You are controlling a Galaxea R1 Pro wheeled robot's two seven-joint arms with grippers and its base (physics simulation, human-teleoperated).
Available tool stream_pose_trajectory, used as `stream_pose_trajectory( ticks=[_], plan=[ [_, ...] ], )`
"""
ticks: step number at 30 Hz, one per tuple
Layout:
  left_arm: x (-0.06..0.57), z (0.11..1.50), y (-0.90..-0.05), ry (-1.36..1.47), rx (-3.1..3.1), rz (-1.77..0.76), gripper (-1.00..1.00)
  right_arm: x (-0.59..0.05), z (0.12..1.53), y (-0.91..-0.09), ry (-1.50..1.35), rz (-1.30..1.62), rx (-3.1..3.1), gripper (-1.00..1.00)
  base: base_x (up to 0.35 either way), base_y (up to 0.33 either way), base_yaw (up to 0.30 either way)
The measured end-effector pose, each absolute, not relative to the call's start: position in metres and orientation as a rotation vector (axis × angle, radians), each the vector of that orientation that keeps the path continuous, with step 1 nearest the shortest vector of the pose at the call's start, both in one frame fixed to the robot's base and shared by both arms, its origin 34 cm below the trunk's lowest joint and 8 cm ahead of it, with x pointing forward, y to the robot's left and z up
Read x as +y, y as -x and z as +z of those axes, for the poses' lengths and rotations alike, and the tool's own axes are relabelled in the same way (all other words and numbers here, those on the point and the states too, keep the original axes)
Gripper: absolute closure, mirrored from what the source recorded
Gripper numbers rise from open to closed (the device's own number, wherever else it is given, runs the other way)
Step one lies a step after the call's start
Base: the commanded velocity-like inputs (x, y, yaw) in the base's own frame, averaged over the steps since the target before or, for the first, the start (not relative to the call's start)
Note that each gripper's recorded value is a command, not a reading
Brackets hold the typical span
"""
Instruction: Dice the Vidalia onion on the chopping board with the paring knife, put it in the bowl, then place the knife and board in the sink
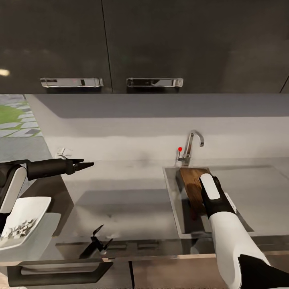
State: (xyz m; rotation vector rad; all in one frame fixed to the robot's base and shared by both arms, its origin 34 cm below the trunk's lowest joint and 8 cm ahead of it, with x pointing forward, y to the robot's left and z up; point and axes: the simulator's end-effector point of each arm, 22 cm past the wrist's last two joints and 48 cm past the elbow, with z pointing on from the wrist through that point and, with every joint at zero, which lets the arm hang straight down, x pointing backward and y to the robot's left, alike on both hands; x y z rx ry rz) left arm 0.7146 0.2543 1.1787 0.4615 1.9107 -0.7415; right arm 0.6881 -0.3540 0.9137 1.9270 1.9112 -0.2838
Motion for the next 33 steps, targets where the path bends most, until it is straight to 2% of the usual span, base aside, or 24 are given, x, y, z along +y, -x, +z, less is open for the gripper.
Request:
stream_pose_trajectory(
  ticks=[33],
  plan=[
    [0.254,1.158,-0.722,-0.451,1.944,-0.755,-1.00,-0.354,0.894,-0.686,-1.934,-0.320,1.933,1.00,0.000,0.000,0.000]
  ],
)
